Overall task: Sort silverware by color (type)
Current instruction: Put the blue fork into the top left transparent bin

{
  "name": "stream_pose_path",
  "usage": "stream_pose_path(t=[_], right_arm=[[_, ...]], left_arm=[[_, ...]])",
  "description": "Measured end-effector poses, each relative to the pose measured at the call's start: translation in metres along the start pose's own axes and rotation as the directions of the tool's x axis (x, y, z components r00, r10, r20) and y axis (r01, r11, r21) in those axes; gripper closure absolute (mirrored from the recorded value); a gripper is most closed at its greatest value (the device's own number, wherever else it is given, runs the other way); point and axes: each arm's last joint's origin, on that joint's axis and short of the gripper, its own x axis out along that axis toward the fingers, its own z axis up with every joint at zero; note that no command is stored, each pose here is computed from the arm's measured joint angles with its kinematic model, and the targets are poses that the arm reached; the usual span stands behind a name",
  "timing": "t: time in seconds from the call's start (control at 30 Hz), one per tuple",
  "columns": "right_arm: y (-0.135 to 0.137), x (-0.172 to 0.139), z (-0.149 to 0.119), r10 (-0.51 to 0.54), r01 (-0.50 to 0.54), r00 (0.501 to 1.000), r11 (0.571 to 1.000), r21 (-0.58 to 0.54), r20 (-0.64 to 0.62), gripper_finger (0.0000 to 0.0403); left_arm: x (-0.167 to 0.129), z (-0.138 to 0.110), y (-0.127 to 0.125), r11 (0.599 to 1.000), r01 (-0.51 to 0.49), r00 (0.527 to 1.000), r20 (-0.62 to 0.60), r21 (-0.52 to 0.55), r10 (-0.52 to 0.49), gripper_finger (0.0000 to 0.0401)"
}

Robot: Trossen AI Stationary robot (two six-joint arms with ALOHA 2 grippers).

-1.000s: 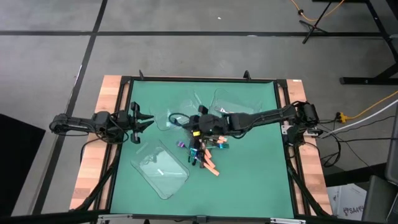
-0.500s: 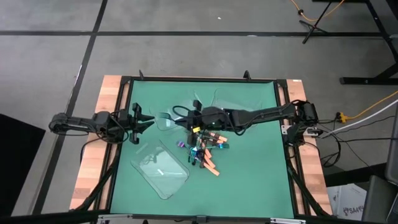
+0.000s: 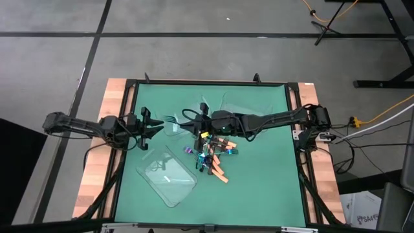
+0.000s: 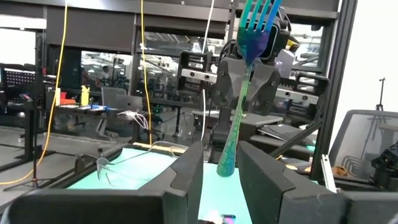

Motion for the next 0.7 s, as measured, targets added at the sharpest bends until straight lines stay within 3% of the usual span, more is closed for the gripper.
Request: stream_pose_path(t=[0.17,0.7], right_arm=[[0.000,0.000,0.000,0.000,0.000,1.000,1.000,0.000,-0.003,0.0402],[0.000,0.000,-0.001,0.001,-0.001,1.000,1.000,-0.002,-0.010,0.0402]], left_arm=[[0.007,0.004,-0.003,1.000,0.020,0.999,0.029,0.011,-0.020,0.0309],[0.049,0.016,-0.014,0.998,0.019,0.996,-0.083,0.053,-0.014,0.0309]])
